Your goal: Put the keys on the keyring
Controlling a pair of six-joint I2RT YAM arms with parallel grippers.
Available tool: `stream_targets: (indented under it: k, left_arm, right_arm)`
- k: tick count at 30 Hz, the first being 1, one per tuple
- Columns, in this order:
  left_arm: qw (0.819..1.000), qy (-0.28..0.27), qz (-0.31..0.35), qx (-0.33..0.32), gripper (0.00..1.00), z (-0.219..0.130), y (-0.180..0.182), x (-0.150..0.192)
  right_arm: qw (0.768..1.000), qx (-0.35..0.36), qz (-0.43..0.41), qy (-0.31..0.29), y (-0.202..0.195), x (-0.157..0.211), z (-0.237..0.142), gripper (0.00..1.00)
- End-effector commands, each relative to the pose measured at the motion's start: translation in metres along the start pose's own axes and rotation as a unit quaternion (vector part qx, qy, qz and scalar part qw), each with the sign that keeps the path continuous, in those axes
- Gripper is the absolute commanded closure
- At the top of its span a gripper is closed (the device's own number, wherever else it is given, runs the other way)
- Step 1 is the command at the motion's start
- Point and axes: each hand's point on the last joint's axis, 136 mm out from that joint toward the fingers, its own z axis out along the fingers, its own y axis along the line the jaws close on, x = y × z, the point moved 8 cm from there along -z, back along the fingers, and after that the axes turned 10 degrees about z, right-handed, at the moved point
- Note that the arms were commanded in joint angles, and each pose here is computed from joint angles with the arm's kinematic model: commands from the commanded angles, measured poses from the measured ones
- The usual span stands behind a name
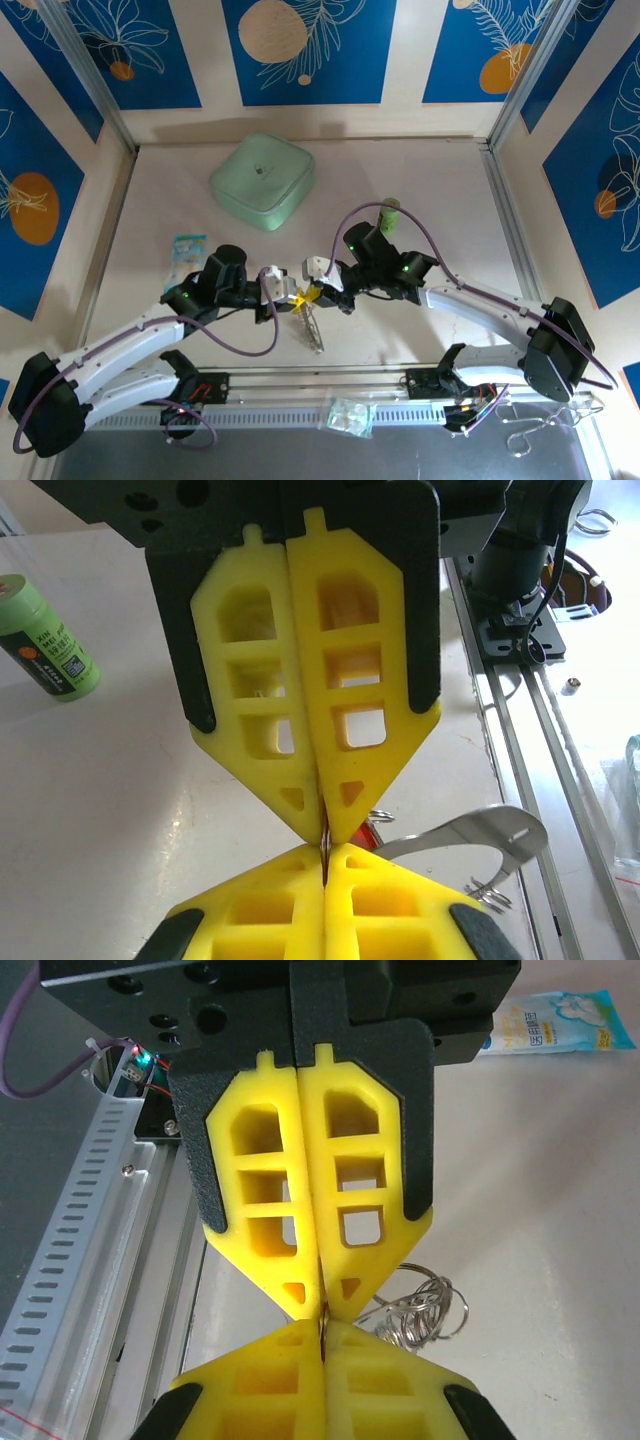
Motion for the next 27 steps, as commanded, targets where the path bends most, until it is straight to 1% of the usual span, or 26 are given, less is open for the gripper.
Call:
stream_targets:
  k: [1,2,3,4,6,8,12,17,23,26,27]
  left_arm:
    - [1.000,-0.012,0.023,0.002,1.00,-0.002,0.002,-0.010]
    - [1.000,-0.013,0.024,-0.001,1.00,-0.003,0.002,-0.010]
    - [1.000,-0.016,0.026,-0.004,1.00,-0.003,0.002,-0.011]
    - [0.999,-0.019,0.026,-0.008,1.00,-0.003,0.001,-0.010]
    - [0.999,-0.028,0.024,-0.014,1.00,-0.003,0.000,-0.009]
    - [0.999,-0.040,0.026,-0.021,1.00,-0.003,0.000,-0.009]
    - [0.998,-0.049,0.024,-0.026,1.00,-0.003,-0.001,-0.008]
    - [0.998,-0.051,0.022,-0.024,1.00,-0.003,-0.002,-0.007]
    - [0.998,-0.057,0.021,-0.024,1.00,-0.002,-0.002,-0.007]
    - [0.998,-0.057,0.022,-0.024,1.00,-0.002,-0.002,-0.007]
    - [0.998,-0.058,0.023,-0.024,1.00,-0.003,-0.002,-0.008]
  right_arm:
    - [0.999,-0.007,-0.023,-0.035,0.002,-0.017,-0.006,0.99]
    - [0.999,-0.003,-0.019,-0.040,0.001,-0.016,-0.007,0.93]
    - [0.999,0.001,-0.012,-0.046,0.000,-0.013,-0.009,0.84]
    - [0.999,0.002,-0.005,-0.050,-0.001,-0.009,-0.011,0.79]
    - [0.998,0.004,0.012,-0.056,-0.002,-0.001,-0.014,0.75]
    - [0.998,0.006,0.026,-0.059,-0.002,0.006,-0.014,0.74]
    - [0.997,0.006,0.046,-0.065,-0.002,0.014,-0.010,0.74]
    - [0.997,0.001,0.049,-0.066,-0.004,0.015,-0.006,0.75]
    - [0.996,-0.004,0.045,-0.072,-0.004,0.011,-0.004,0.80]
    - [0.997,-0.008,0.042,-0.071,-0.004,0.010,-0.003,0.86]
    - [0.997,-0.009,0.042,-0.070,-0.004,0.010,-0.003,0.89]
